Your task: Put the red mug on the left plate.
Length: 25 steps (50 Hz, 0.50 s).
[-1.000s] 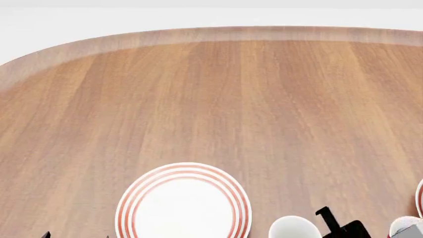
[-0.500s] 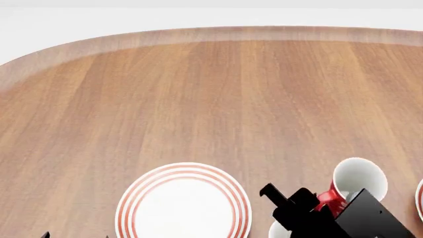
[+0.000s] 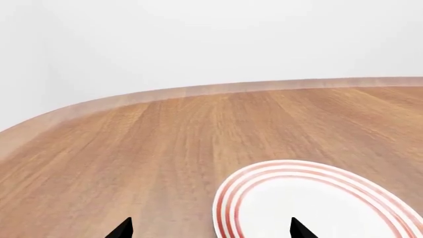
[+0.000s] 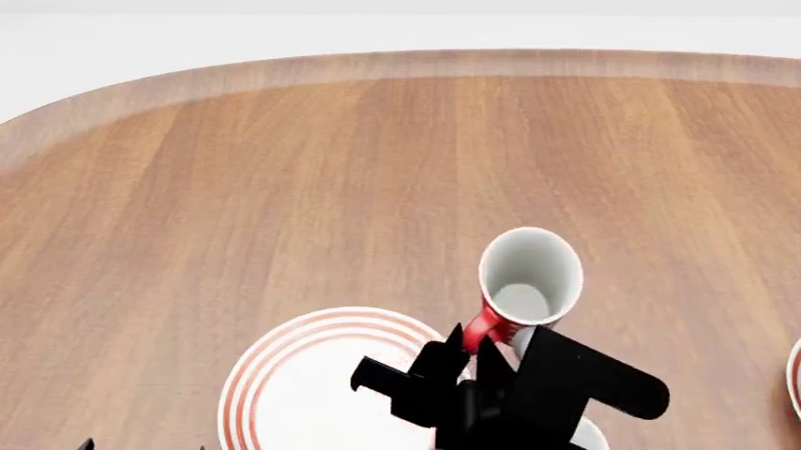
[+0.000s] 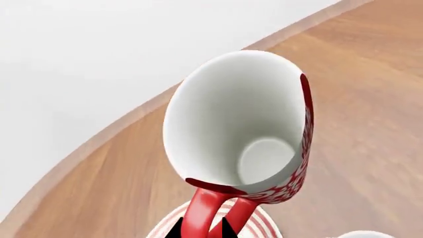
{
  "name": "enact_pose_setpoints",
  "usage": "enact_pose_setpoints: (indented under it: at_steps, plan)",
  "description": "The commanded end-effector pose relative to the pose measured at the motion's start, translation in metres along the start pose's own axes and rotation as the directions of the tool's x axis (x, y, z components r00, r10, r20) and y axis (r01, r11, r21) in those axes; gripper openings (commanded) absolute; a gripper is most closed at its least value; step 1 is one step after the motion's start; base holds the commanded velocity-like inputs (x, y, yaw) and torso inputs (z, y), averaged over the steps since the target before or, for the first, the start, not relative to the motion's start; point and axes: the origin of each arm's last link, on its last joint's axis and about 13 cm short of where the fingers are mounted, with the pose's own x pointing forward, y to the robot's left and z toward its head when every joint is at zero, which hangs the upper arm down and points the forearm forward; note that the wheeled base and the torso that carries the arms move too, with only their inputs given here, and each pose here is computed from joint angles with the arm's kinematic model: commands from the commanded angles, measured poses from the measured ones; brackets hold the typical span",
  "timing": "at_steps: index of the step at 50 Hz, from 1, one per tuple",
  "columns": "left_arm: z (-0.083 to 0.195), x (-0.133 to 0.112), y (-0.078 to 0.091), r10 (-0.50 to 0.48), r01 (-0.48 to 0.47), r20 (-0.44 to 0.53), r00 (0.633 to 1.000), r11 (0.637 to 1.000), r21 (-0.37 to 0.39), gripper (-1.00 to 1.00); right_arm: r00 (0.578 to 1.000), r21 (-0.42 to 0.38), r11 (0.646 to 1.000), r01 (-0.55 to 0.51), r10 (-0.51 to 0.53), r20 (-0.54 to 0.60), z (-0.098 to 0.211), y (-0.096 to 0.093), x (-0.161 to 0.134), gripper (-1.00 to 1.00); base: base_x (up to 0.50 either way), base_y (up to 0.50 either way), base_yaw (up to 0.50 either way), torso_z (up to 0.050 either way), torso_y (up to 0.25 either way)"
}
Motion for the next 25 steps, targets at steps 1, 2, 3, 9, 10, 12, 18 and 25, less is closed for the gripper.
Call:
enact_pose_setpoints:
  at_steps: [1, 2, 3, 9, 10, 12, 18, 25]
  plan:
    - [0.000, 0.000, 0.001, 0.004, -0.004, 0.001, 1.000, 1.000, 0.001, 1.00, 0.988, -0.109, 0.982, -0.153, 0.151, -0.023, -0.013, 0.014, -0.006, -1.00, 0.00, 0.00, 0.00, 0.000, 0.010]
    - [0.000, 0.000, 0.001, 0.006, -0.006, 0.002, 1.000, 1.000, 0.006, 1.00, 0.987, -0.114, 0.980, -0.161, 0.159, -0.026, -0.014, 0.014, -0.007, -1.00, 0.00, 0.00, 0.00, 0.000, 0.000]
    - [0.001, -0.001, 0.001, 0.005, -0.005, 0.004, 1.000, 1.000, 0.005, 1.00, 0.985, -0.129, 0.976, -0.173, 0.171, -0.030, -0.017, 0.016, -0.008, -1.00, 0.00, 0.00, 0.00, 0.000, 0.000]
    - [0.001, 0.000, 0.001, 0.009, -0.010, 0.006, 1.000, 1.000, 0.009, 1.00, 0.975, -0.127, 0.967, -0.219, 0.210, -0.076, -0.026, 0.021, -0.008, -1.00, 0.00, 0.00, 0.00, 0.000, 0.000]
    - [0.001, 0.000, 0.001, 0.010, -0.010, 0.006, 1.000, 1.000, 0.009, 1.00, 0.974, -0.126, 0.967, -0.219, 0.211, -0.078, -0.028, 0.021, -0.008, -1.00, 0.00, 0.00, 0.00, 0.000, 0.000]
    - [0.001, -0.001, 0.001, 0.008, -0.008, 0.006, 1.000, 1.000, 0.008, 1.00, 0.970, -0.123, 0.964, -0.237, 0.227, -0.090, -0.031, 0.023, -0.008, -1.00, 0.00, 0.00, 0.00, 0.000, 0.000]
    - [0.001, -0.001, 0.001, 0.009, -0.009, 0.006, 1.000, 1.000, 0.007, 1.00, 0.962, -0.125, 0.957, -0.262, 0.249, -0.112, -0.039, 0.025, -0.006, -1.00, 0.00, 0.00, 0.00, 0.000, 0.000]
    - [0.000, 0.000, 0.001, 0.009, -0.009, 0.005, 1.000, 1.000, 0.007, 1.00, 0.956, -0.118, 0.953, -0.278, 0.262, -0.133, -0.046, 0.027, 0.002, -1.00, 0.00, 0.00, 0.00, 0.000, 0.000]
